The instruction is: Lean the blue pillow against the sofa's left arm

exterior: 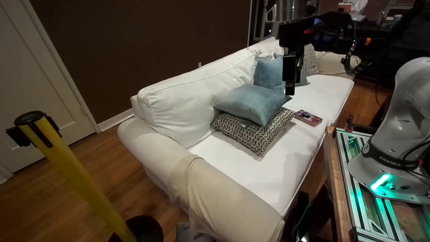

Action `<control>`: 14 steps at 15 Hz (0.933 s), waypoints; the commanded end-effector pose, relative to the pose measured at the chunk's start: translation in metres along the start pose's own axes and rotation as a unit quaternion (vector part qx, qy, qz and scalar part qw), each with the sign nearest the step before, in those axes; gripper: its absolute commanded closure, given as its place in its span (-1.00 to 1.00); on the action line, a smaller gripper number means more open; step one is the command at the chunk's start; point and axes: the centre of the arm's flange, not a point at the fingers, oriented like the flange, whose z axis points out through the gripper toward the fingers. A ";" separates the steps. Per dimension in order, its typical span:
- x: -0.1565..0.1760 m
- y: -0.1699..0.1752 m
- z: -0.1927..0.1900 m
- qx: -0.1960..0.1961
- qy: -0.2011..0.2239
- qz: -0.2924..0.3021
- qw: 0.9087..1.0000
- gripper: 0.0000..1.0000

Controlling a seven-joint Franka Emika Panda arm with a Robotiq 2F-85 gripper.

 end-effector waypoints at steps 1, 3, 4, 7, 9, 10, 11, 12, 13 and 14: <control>0.032 0.016 0.006 -0.001 0.010 0.018 1.000 -1.00; 0.062 0.030 0.017 -0.004 0.024 0.031 0.999 -1.00; 0.076 0.037 0.020 -0.013 0.037 0.037 0.999 -1.00; 0.127 0.066 0.036 -0.039 0.055 0.058 0.996 -1.00; 0.160 0.089 0.043 -0.056 0.066 0.070 0.994 -1.00; 0.178 0.102 0.045 -0.064 0.070 0.073 0.993 -1.00; 0.194 0.116 0.050 -0.072 0.076 0.078 0.991 -1.00; 0.210 0.129 0.055 -0.082 0.079 0.085 0.990 -1.00; 0.226 0.144 0.060 -0.092 0.081 0.089 0.988 -1.00; 0.238 0.156 0.065 -0.100 0.084 0.093 0.987 -1.00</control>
